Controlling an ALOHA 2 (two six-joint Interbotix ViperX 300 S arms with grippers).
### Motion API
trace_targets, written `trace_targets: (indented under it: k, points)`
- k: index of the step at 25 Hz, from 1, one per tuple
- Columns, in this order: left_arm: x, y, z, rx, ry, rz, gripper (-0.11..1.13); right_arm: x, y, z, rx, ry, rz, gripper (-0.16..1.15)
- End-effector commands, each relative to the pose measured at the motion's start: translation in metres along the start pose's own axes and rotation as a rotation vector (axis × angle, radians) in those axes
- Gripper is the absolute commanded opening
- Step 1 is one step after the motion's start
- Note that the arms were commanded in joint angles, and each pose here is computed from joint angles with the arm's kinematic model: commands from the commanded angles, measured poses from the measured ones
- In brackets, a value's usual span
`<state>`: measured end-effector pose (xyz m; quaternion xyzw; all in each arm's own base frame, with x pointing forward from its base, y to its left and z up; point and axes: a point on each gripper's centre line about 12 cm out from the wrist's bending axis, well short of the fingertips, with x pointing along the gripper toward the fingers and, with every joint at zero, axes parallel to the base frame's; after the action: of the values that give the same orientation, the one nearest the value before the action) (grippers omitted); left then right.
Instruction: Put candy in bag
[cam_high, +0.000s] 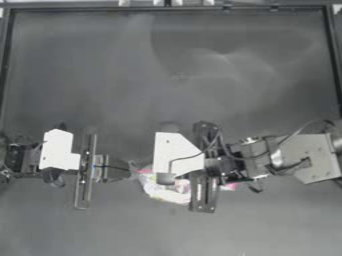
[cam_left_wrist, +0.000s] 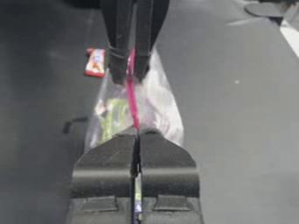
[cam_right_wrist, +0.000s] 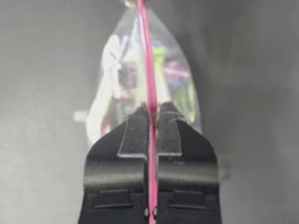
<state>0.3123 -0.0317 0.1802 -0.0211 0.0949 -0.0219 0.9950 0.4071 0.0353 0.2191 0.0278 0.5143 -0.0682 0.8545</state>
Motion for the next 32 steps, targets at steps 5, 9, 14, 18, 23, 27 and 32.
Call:
trace_targets:
  k: [5, 9, 14, 18, 23, 27, 32]
  points:
    - [0.001, -0.002, 0.010, 0.000, -0.036, -0.007, 0.09, -0.021, -0.002, -0.012, 0.047, -0.033, 0.011, 0.03]
    - [0.002, -0.002, 0.008, 0.000, -0.032, -0.006, 0.09, -0.026, -0.003, -0.020, 0.068, -0.033, 0.006, 0.03]
    - [0.002, -0.002, 0.009, 0.000, -0.033, -0.007, 0.09, -0.029, -0.003, -0.029, 0.082, -0.031, -0.007, 0.03]
    - [0.002, -0.002, 0.008, -0.001, -0.030, -0.005, 0.09, -0.030, -0.003, -0.036, 0.097, -0.026, -0.007, 0.03]
    - [0.002, -0.002, 0.006, -0.004, -0.026, -0.003, 0.09, -0.032, -0.002, -0.042, 0.106, -0.023, -0.010, 0.03]
    - [0.002, -0.001, 0.006, -0.007, -0.024, -0.001, 0.09, -0.031, -0.001, -0.050, 0.121, -0.011, -0.009, 0.03]
    - [0.002, -0.001, 0.006, -0.007, -0.024, -0.001, 0.09, -0.033, 0.000, -0.060, 0.143, -0.004, -0.007, 0.03]
